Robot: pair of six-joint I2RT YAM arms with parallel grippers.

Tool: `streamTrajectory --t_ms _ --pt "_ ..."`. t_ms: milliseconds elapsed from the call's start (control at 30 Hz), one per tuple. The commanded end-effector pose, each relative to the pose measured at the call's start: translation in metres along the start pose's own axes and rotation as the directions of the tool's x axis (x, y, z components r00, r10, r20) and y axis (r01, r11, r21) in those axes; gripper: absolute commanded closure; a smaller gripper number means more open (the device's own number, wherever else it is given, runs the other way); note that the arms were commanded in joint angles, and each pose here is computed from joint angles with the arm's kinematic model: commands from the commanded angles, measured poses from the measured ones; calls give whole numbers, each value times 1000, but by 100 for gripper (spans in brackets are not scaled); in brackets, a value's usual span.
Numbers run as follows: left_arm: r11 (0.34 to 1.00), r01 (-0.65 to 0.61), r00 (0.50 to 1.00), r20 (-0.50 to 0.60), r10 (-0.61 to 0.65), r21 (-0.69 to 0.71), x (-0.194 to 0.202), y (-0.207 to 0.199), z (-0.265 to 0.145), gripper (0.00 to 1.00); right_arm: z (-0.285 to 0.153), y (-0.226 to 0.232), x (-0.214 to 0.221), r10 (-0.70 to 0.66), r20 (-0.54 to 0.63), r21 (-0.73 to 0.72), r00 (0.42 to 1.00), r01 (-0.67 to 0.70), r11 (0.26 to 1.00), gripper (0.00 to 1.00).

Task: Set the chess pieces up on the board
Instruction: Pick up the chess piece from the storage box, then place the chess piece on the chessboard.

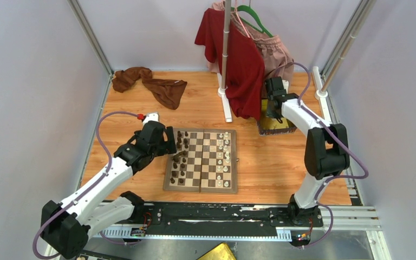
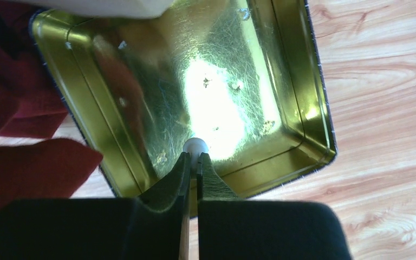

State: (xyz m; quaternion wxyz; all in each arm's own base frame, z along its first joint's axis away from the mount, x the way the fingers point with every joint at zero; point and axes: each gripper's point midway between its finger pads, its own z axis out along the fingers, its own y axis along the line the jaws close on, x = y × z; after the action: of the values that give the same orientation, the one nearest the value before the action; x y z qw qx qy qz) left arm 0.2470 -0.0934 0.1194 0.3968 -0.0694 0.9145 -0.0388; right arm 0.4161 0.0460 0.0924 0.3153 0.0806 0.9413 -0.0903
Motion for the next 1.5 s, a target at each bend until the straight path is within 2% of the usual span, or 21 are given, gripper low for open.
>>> streamTrajectory --t_ms 0,233,467,633,833,1100,1467 --pt "1000 14 999 36 -14 1 -9 2 -6 0 -35 -2 -16 -24 57 2 998 24 1000 100" --pt "999 34 998 53 -35 23 -10 1 -10 0 -82 19 1 -112 96 -59 989 118 991 100" --pt "997 60 996 59 -63 51 -10 -3 -12 0 -135 52 54 -239 110 -158 965 254 954 100" --pt "996 70 995 66 -74 59 -9 -3 -14 0 -166 74 97 -316 123 -270 941 338 902 100" --pt "995 84 994 68 -88 62 -5 0 -16 0 -193 94 143 -447 155 -350 881 472 809 100" --pt "993 97 992 78 -102 67 -5 2 -21 0 -209 122 185 -577 193 -423 793 598 680 100" --pt "992 105 991 81 -110 65 -2 6 -25 0 -202 142 210 -619 193 -469 761 626 624 100"
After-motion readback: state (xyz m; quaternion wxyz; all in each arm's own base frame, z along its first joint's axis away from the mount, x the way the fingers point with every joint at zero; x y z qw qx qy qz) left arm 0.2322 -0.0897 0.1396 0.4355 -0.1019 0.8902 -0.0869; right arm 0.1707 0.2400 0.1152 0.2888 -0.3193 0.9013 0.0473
